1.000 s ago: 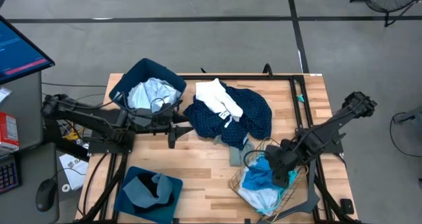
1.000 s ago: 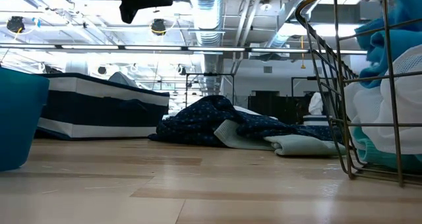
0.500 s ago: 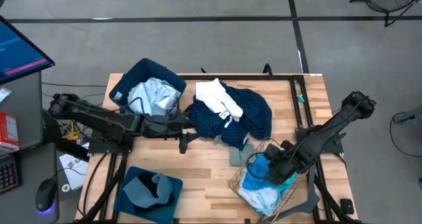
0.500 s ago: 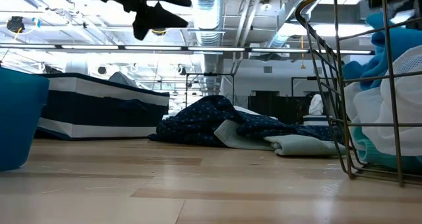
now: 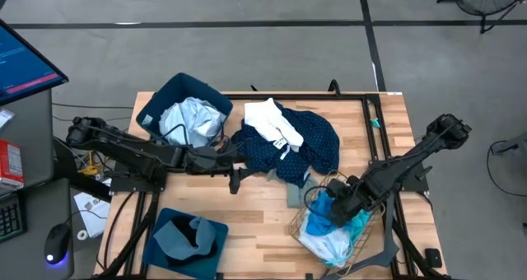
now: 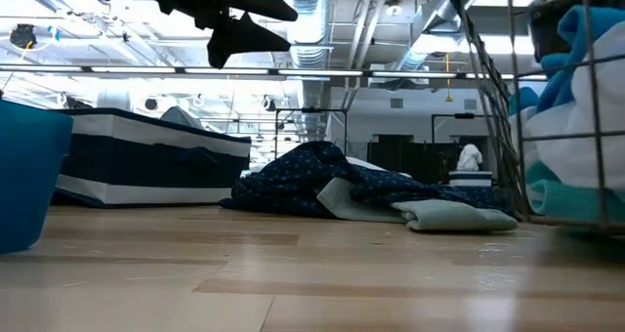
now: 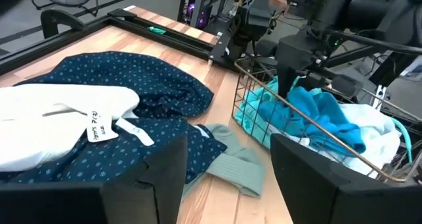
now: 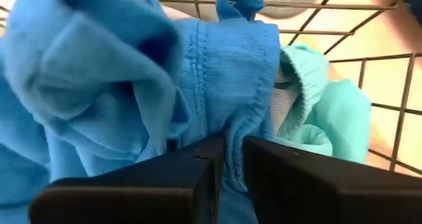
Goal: Pick & Place Cloths
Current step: Put the blue shorts into the gold basket, then put the dark blue shirt into the blue bin
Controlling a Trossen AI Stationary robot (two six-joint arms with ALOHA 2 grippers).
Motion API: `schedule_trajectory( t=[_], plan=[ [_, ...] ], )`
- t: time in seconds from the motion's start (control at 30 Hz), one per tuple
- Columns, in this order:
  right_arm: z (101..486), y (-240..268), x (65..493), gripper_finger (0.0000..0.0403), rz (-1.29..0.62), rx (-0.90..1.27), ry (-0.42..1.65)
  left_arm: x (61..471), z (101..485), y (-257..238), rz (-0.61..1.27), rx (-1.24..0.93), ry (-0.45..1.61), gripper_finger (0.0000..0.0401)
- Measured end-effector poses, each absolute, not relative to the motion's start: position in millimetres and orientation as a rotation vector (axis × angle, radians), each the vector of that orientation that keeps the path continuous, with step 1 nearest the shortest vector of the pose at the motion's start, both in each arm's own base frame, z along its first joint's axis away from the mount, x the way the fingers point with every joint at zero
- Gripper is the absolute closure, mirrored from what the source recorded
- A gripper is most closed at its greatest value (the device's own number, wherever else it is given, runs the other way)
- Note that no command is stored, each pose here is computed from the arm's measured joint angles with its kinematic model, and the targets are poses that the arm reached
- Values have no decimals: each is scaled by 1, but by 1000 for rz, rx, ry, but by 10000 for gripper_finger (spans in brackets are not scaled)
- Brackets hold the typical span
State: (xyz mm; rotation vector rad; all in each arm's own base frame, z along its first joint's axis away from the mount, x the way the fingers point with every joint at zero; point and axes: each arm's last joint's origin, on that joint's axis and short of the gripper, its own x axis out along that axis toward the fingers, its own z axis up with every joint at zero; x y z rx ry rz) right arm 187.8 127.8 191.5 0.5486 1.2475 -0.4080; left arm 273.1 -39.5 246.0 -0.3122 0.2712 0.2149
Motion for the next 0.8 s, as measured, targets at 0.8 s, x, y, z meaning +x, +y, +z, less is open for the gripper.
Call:
schedule_trajectory(
  t=[0.8],
  plan=[
    [323, 139, 205, 352, -145, 408, 1190, 275, 251, -34, 223, -176, 227, 202]
  ],
)
